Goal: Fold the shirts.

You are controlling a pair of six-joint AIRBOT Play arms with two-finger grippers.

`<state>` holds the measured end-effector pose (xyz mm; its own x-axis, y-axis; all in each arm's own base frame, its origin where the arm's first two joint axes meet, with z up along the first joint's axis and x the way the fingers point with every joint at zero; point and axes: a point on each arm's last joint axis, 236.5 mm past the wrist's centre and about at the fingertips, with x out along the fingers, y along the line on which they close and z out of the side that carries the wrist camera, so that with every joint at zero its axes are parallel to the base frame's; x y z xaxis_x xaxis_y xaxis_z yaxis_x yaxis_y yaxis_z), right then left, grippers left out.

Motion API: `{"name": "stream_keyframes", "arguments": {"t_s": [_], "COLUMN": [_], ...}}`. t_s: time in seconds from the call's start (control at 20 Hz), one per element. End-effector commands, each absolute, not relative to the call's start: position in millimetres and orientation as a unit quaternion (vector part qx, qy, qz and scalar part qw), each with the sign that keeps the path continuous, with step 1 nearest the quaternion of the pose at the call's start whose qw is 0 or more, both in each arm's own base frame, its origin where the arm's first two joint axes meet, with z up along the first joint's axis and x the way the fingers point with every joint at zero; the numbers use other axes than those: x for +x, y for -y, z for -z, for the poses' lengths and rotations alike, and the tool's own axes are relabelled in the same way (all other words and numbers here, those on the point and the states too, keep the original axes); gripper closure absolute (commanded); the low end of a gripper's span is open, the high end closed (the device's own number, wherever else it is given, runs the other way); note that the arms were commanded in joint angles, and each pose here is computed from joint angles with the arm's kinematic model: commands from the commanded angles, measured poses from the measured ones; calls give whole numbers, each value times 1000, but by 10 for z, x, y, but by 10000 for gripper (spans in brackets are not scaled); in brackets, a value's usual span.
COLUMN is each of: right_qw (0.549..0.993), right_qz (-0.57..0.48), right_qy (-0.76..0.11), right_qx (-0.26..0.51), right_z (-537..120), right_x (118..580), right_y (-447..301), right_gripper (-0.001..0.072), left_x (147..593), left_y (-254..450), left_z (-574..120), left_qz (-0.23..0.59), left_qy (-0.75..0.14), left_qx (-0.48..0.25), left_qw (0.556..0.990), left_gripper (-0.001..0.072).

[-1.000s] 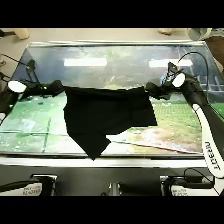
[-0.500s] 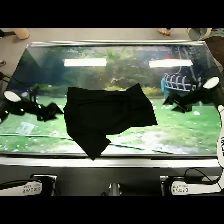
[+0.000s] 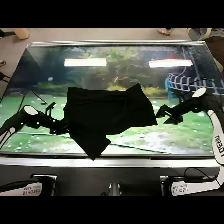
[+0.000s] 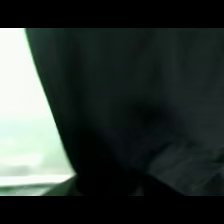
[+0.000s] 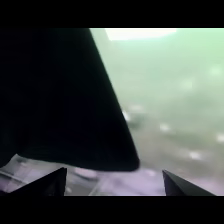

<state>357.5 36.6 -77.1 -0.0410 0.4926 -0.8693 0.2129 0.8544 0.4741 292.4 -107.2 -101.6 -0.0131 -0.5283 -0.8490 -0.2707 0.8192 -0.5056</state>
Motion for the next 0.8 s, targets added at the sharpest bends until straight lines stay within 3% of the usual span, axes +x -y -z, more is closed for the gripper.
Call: {"name": "stream_keyframes", "arguments": {"t_s": [0.0,0.05,0.1,0.15,0.2,0.25,0.35,0.5,0.6,0.65,0.75], "right_qw": [645,642,642,653,667,674,717,854,949,980,999], "right_qz": [-131,-137,-141,-142,-144,-150,-177,-163,-110,-75,-32], "right_qy": [-718,-723,-724,-717,-707,-700,-657,-484,-293,-186,-23], "right_qx": [225,216,208,197,186,182,152,102,51,20,0], "right_z": [983,1042,1092,1132,1127,1015,472,-1296,-2934,-3727,-4775], "right_x": [3629,3617,3622,3679,3751,3816,4047,4462,4266,3941,3121], "right_y": [-703,-799,-878,-938,-961,-970,-916,-599,-240,-92,-30], "right_gripper": [69,94,126,305,643,694,697,696,695,695,695], "left_x": [2948,2956,2974,3016,3111,3248,3665,3994,3563,3131,2283], "left_y": [1103,1104,1107,1108,1103,1078,950,651,464,390,435], "left_z": [1069,1061,1034,973,852,662,-119,-2258,-4060,-4844,-5735], "left_qz": [91,93,101,113,124,130,144,153,137,117,102], "left_qy": [-701,-700,-698,-691,-676,-653,-563,-330,-114,-8,125], "left_qx": [-284,-283,-277,-267,-258,-252,-230,-161,-109,-77,-56], "left_qw": [648,649,653,662,679,702,781,918,978,990,985], "left_gripper": [466,620,680,682,683,684,685,684,684,683,684]}}
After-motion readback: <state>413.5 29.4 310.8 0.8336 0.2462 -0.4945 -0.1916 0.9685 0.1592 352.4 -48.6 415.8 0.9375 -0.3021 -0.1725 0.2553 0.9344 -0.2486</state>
